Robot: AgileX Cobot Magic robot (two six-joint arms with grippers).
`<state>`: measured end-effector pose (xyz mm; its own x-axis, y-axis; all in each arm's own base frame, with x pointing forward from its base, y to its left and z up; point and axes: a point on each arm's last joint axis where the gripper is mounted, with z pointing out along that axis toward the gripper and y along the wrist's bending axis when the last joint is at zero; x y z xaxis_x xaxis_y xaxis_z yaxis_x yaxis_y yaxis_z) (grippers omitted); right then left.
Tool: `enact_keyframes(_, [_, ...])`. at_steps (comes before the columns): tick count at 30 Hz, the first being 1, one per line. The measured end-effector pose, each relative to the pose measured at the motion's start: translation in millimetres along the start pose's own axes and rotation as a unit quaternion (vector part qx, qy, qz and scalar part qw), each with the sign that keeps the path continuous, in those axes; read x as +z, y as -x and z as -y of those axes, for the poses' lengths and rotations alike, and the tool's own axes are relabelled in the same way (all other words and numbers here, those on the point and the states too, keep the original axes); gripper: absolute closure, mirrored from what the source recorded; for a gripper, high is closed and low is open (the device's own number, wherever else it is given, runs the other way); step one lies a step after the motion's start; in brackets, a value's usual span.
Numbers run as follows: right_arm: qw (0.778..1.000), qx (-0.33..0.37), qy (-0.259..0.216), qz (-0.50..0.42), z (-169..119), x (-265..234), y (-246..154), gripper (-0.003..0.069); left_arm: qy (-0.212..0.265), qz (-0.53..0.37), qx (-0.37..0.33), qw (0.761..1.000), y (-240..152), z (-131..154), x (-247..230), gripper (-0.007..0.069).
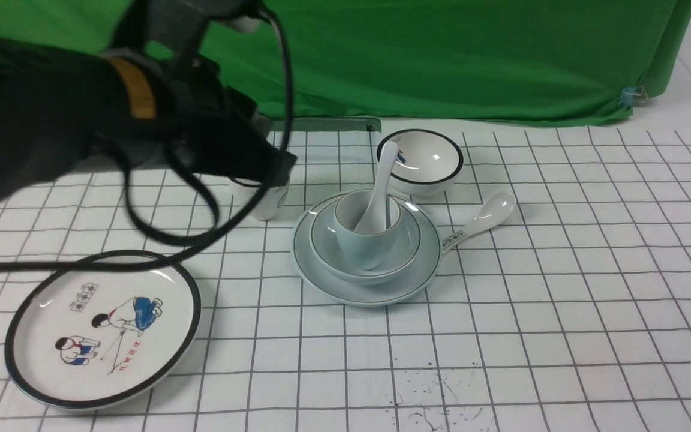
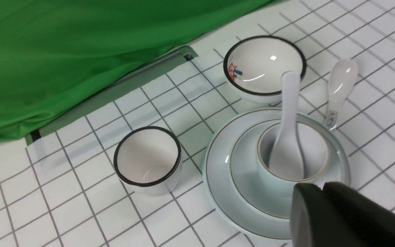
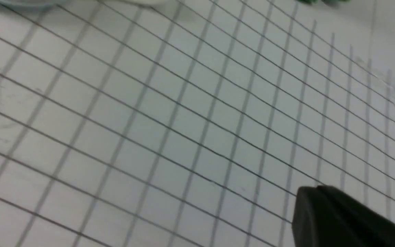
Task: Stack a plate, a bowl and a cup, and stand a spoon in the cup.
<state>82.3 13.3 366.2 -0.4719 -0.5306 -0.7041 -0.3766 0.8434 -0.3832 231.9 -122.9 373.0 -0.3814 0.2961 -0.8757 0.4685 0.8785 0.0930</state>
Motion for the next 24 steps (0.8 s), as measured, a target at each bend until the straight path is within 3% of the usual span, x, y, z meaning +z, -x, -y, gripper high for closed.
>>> enact_keyframes(5, [0.986,0.054,0.038,0.155,-23,3,-35,0.065,-0.005,0.069,-0.012,0.998,-27,1,-49,0.0662])
enact_keyframes(8, [0.948,0.123,0.064,0.288,-40,15,-50,0.065,-0.009,0.138,-0.015,0.99,-70,3,-81,0.0662])
enact_keyframes(11, [0.925,0.139,0.079,0.343,-49,25,-55,0.065,-0.011,0.178,-0.015,0.984,-103,6,-95,0.0662])
enact_keyframes(16, [0.928,0.142,0.093,0.333,-62,45,-70,0.0645,-0.014,0.26,-0.015,0.965,-146,10,-107,0.0662])
enact_keyframes(24, [0.942,0.136,0.101,0.288,-74,66,-91,0.0636,-0.015,0.359,-0.014,0.933,-163,12,-123,0.0662])
